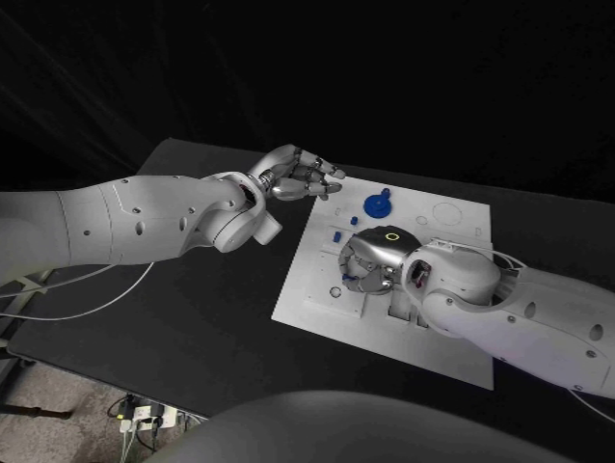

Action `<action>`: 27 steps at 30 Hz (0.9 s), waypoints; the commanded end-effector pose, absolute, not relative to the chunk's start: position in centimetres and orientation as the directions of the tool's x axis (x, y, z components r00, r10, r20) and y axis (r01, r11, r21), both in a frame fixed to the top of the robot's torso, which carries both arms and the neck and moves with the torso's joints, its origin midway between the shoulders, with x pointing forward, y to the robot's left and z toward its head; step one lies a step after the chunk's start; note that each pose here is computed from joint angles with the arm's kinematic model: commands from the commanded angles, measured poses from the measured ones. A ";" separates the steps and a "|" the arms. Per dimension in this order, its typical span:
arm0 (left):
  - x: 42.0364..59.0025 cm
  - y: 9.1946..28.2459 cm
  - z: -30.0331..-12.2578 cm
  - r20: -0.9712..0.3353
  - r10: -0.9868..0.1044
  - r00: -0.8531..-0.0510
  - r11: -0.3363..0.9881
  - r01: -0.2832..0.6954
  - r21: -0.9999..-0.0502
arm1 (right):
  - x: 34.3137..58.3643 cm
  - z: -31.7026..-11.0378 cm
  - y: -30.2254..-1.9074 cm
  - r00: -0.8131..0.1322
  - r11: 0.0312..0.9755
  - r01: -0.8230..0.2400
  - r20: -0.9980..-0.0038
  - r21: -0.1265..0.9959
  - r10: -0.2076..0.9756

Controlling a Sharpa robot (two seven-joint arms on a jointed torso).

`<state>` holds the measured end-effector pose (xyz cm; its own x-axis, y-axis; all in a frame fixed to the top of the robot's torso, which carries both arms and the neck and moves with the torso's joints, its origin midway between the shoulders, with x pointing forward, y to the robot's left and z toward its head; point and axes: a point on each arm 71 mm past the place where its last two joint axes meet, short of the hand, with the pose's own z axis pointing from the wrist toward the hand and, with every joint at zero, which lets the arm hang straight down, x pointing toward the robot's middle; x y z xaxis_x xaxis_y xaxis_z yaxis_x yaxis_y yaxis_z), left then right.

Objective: Assemble the parts on the task board

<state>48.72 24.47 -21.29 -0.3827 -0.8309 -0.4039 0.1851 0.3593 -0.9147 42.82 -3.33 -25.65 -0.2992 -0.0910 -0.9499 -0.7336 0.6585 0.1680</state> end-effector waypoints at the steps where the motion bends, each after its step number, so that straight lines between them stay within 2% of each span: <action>1: 48.6 24.3 -21.3 -0.399 -0.825 -0.399 0.352 0.189 -0.917 | 42.8 -26.0 -3.7 -0.300 0.647 -0.739 -0.952 0.190 -0.064; 13: 48.5 24.5 -21.2 -0.400 -0.828 -0.394 0.351 0.193 -0.916 | 43.5 -24.7 -6.1 -0.330 0.593 -0.697 -0.915 0.403 0.234; 19: 48.4 24.5 -21.0 -0.400 -0.826 -0.397 0.340 0.216 -0.915 | 43.4 -24.1 -7.5 -0.338 0.545 -0.686 -0.874 0.483 0.349; 27: 48.0 24.2 -20.8 -0.406 -0.801 -0.440 0.320 0.258 -0.912 | 43.4 -23.3 -9.1 -0.342 0.480 -0.669 -0.808 0.568 0.479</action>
<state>48.28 24.69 -21.06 -0.3963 -0.8239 -0.4052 0.2126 0.3469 -0.9135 43.56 -9.00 -24.03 -0.3452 0.3775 -0.8593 -0.6637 0.5492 0.5078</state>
